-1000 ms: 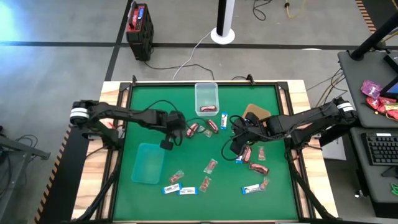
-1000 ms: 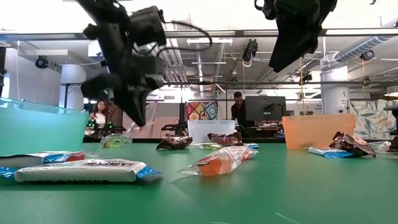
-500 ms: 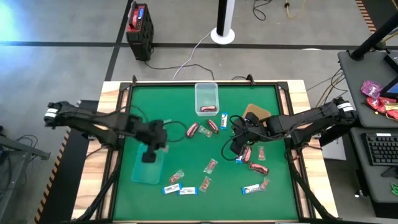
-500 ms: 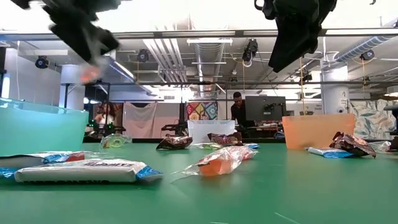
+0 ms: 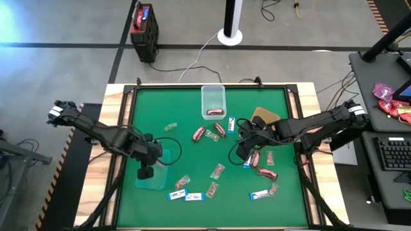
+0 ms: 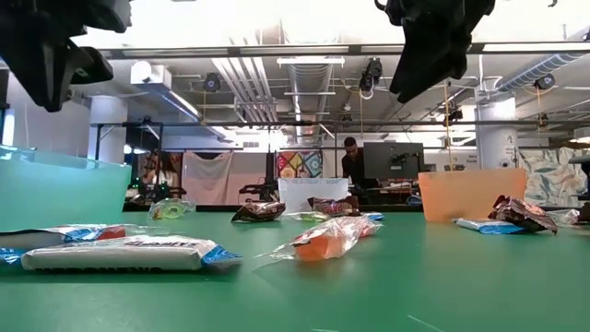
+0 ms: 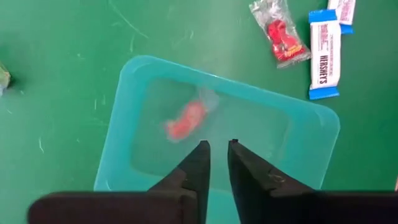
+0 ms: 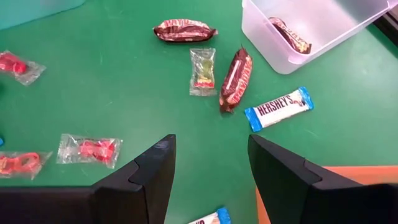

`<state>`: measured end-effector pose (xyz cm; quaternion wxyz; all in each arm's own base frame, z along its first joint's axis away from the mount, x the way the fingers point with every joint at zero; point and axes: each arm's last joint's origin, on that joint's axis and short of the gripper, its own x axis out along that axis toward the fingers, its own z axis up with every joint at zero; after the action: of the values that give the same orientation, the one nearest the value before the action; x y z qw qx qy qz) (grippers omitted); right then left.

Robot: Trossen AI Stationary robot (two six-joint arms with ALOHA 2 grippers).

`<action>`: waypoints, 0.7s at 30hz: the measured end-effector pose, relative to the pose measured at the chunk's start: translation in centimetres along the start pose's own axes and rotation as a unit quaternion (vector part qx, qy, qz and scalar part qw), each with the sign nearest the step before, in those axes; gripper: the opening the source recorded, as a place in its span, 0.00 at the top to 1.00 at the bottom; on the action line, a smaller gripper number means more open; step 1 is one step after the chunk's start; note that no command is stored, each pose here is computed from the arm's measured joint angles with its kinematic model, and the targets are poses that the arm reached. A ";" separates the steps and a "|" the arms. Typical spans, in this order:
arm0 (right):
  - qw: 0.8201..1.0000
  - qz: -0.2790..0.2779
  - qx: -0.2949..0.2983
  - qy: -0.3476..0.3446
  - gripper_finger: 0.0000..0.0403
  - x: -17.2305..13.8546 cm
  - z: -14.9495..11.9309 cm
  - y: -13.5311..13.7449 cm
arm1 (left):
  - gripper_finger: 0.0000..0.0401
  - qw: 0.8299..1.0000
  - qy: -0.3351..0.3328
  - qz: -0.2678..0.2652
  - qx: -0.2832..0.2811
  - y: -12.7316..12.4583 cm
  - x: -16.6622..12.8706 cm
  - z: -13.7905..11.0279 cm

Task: Sort candy by brand, put in halloween buckets
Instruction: Put the green gummy candy into the blue bin

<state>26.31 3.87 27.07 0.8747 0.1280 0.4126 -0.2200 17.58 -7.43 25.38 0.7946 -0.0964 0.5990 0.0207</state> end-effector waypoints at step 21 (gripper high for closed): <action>1.000 0.002 0.016 0.003 0.52 0.0 -0.1 0.1 | 0.70 0.964 -0.126 0.227 0.061 3.9 0.3 3.2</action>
<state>26.28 4.06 27.00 0.8716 0.1436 0.4117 -0.2242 20.14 -3.10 25.45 0.8427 0.0937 0.5002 0.1757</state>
